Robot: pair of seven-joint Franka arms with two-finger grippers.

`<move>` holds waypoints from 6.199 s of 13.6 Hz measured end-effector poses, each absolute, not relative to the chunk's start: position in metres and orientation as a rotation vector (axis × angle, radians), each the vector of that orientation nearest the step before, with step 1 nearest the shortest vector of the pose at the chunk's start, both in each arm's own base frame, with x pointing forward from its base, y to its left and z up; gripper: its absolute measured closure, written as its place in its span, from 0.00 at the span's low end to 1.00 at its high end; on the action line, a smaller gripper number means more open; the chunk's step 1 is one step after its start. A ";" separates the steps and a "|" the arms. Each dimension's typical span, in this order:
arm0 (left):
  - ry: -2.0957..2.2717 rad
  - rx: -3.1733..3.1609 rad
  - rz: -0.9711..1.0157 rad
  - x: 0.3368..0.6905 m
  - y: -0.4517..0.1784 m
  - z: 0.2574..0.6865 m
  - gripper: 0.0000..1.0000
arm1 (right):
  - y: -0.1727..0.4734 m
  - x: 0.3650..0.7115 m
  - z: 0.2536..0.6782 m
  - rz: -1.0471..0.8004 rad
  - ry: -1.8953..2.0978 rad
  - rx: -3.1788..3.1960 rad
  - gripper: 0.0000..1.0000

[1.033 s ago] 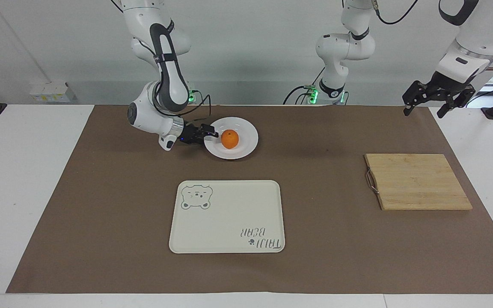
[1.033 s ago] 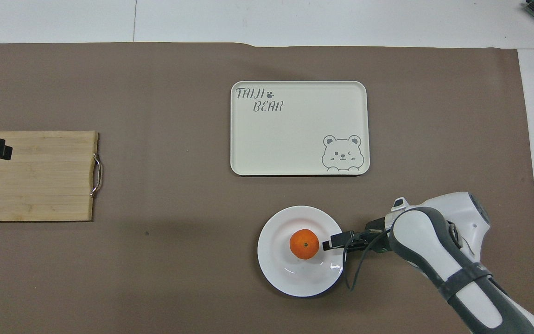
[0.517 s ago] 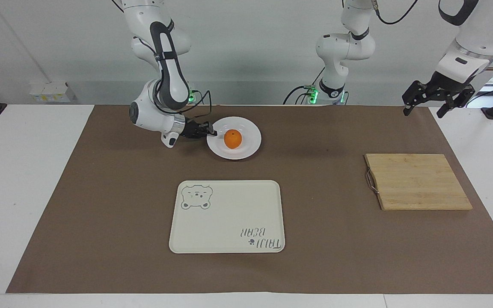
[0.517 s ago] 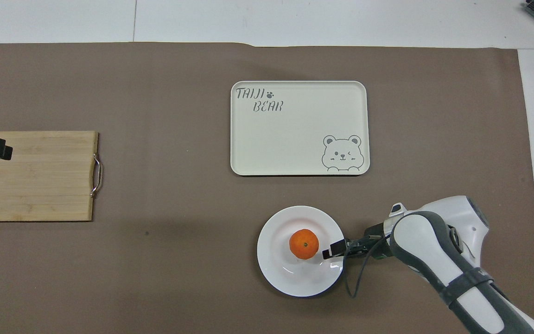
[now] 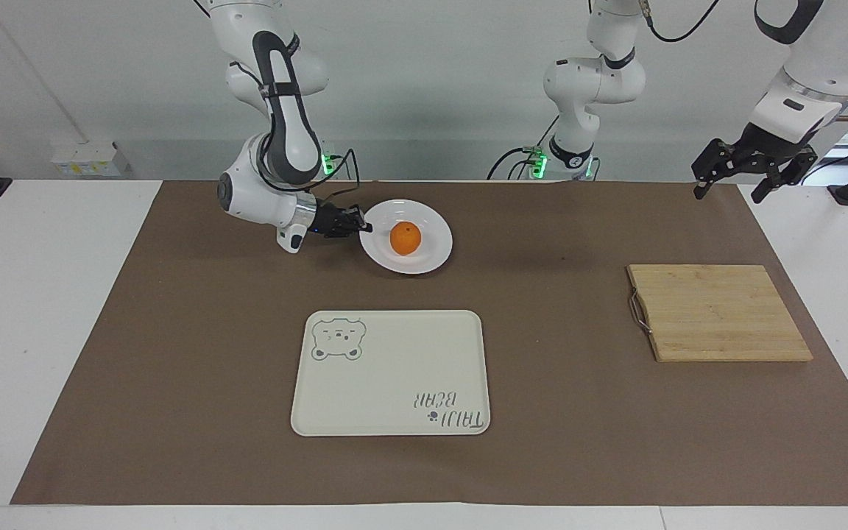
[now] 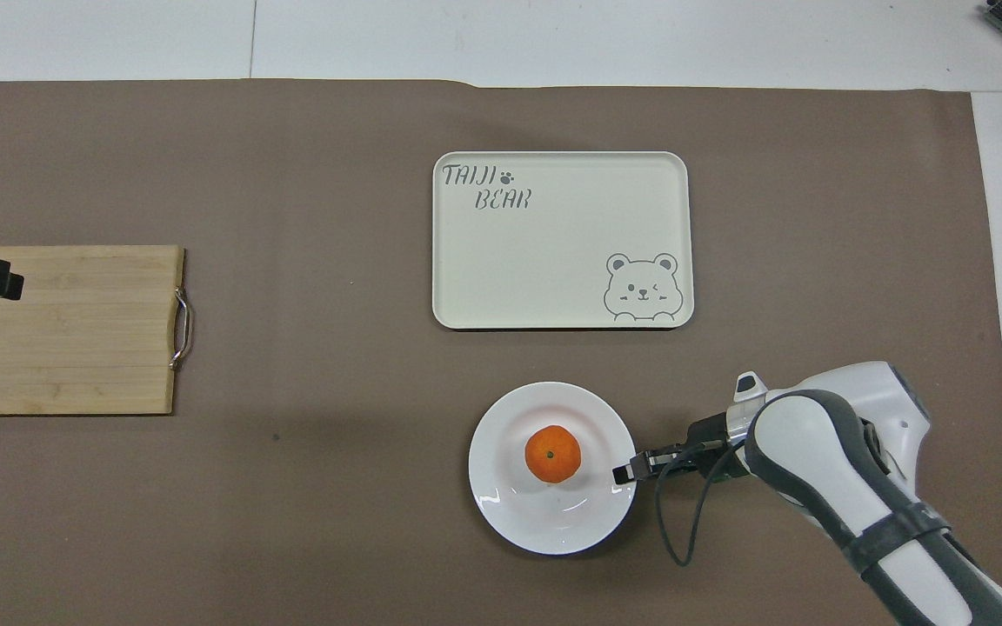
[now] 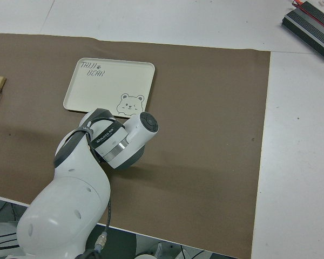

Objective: Place orange and plate with both arms

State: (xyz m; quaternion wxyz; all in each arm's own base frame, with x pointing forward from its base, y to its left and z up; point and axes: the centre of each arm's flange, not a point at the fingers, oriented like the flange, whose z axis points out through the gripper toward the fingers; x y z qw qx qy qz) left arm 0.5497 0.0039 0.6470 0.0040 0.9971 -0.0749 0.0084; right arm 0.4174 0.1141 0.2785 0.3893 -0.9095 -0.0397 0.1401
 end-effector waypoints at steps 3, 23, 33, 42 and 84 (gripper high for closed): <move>-0.235 3.125 0.026 0.550 0.004 0.647 0.00 | 0.105 0.433 0.282 0.305 -0.076 -2.241 0.95; -0.235 3.125 0.026 0.550 0.004 0.647 0.00 | 0.103 0.619 0.331 0.143 0.159 -2.182 0.95; -0.235 3.125 0.026 0.550 0.004 0.647 0.00 | 0.089 0.671 0.267 0.135 0.211 -2.153 0.95; -0.235 3.125 0.026 0.550 0.004 0.647 0.00 | 0.088 0.667 0.257 0.163 0.108 -2.205 0.95; -0.235 3.125 0.026 0.550 0.004 0.647 0.00 | -0.031 0.534 0.647 -0.049 0.128 -3.123 0.00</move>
